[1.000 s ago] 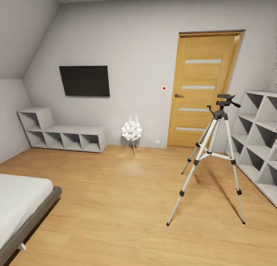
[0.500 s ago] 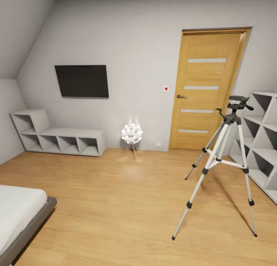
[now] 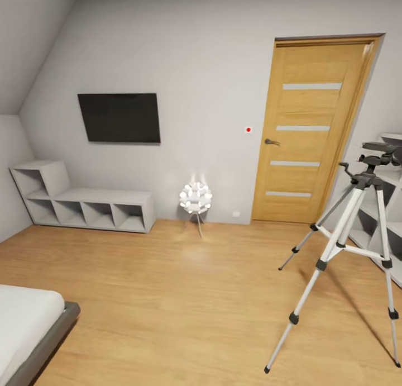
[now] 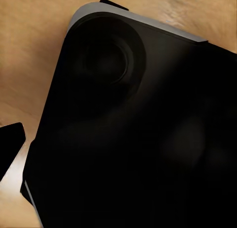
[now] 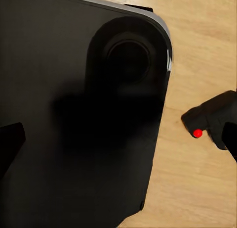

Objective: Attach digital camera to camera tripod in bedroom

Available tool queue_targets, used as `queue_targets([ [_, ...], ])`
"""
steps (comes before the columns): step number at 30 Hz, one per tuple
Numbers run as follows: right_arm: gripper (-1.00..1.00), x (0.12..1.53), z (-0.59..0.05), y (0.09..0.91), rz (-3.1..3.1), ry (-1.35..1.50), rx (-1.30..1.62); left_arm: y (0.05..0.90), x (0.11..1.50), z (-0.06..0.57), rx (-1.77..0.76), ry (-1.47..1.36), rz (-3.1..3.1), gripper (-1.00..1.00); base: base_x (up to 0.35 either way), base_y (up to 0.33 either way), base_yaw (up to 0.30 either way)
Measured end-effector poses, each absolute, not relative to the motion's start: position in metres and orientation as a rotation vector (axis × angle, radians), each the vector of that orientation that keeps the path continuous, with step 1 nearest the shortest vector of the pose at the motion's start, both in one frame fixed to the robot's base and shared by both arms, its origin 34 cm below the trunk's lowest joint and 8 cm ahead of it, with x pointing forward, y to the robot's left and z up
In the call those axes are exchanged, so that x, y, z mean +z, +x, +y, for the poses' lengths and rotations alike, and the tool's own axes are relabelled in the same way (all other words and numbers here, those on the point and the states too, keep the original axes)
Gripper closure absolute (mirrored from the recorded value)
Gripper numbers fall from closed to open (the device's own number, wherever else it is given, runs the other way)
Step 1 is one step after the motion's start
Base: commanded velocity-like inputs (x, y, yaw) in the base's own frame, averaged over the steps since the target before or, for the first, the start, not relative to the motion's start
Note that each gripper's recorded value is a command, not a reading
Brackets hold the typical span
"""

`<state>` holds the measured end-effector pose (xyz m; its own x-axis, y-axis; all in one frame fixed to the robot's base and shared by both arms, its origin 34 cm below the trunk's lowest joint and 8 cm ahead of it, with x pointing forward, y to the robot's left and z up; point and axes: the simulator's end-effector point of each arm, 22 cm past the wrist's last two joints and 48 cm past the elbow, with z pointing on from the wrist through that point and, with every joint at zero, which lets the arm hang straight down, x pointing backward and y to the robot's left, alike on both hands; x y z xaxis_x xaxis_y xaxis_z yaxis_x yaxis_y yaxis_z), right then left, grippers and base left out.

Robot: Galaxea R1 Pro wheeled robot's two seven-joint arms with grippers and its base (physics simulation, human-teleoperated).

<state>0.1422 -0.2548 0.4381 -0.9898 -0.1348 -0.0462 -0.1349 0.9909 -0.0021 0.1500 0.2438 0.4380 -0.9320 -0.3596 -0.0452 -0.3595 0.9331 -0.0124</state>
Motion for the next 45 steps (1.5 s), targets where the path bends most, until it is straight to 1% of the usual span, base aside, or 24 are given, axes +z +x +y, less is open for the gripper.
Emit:
queue_targets([
  [10,-1.00,0.4383,-0.2532,0.1476,3.066,-0.179,0.003,0.1501,0.4379,0.2440,-0.005,-0.571,3.042,-1.00,0.078,0.114,-0.204],
  [45,-1.00,0.4383,-0.2543,0.1478,3.065,-0.179,0.002,0.1503,0.4379,0.2442,-0.004,-0.573,3.041,-1.00,0.002,0.003,-0.250],
])
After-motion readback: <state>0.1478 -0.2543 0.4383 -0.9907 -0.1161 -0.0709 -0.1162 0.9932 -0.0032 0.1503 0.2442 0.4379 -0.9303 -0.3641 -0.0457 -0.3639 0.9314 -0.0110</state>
